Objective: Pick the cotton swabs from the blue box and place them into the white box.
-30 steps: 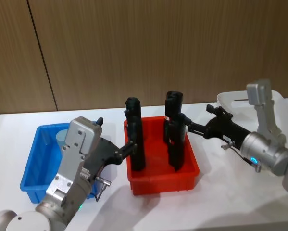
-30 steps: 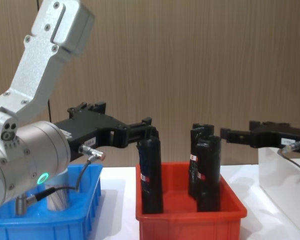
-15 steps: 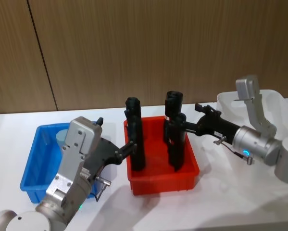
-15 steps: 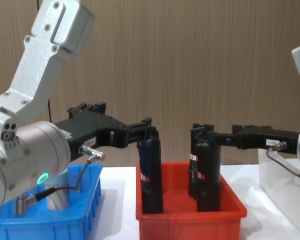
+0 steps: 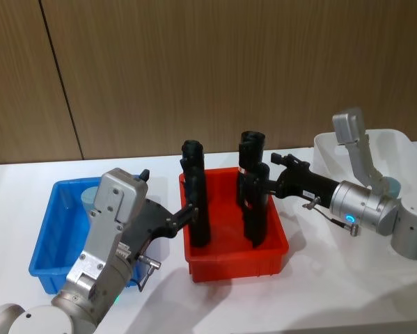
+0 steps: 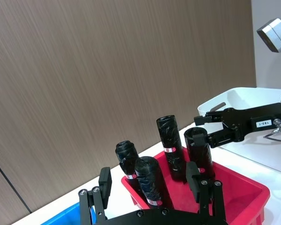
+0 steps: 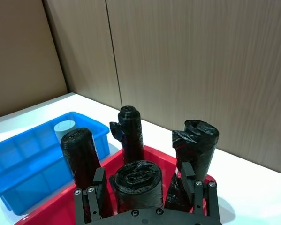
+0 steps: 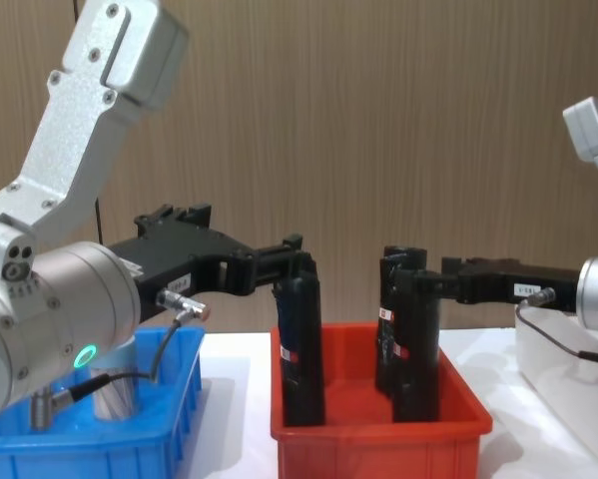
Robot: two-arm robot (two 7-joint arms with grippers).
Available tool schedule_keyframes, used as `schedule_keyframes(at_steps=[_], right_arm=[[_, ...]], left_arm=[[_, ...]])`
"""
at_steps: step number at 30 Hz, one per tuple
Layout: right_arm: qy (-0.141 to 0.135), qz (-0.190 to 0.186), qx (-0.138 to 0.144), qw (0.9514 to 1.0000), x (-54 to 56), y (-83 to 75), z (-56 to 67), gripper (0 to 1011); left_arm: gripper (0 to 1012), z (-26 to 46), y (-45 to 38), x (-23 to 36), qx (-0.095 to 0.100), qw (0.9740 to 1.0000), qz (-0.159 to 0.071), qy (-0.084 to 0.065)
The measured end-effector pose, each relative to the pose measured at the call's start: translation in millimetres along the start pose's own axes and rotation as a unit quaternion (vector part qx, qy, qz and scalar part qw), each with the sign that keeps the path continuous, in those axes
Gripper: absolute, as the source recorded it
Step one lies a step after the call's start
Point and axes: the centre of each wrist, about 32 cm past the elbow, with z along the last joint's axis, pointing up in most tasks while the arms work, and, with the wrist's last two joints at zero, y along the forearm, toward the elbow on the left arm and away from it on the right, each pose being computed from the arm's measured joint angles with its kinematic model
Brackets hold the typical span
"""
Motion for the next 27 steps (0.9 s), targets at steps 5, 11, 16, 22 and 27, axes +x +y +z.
schedule_keyframes(at_steps=[5,11,16,22,27], right_arm=[[0.003,0.009,-0.003,1.0,1.6,2.2,-1.5,1002],[0.006,0.016,-0.006,0.9998,3.6,4.0,-3.0,1002],[0.008,0.02,-0.009,0.9997,4.8,4.7,-4.3,1002],[0.007,0.026,-0.01,0.9996,6.0,6.0,-5.1,907],[0.007,0.032,-0.011,0.9994,6.4,7.2,-5.6,746]], left_arm=[[1004,0.0,0.0,0.0,0.0,1.0,0.0,0.0],[1004,0.0,0.0,0.0,0.0,1.0,0.0,0.0],[1004,0.0,0.0,0.0,0.0,1.0,0.0,0.0],[1004,0.0,0.0,0.0,0.0,1.0,0.0,0.0],[1004,0.0,0.0,0.0,0.0,1.0,0.0,0.0]])
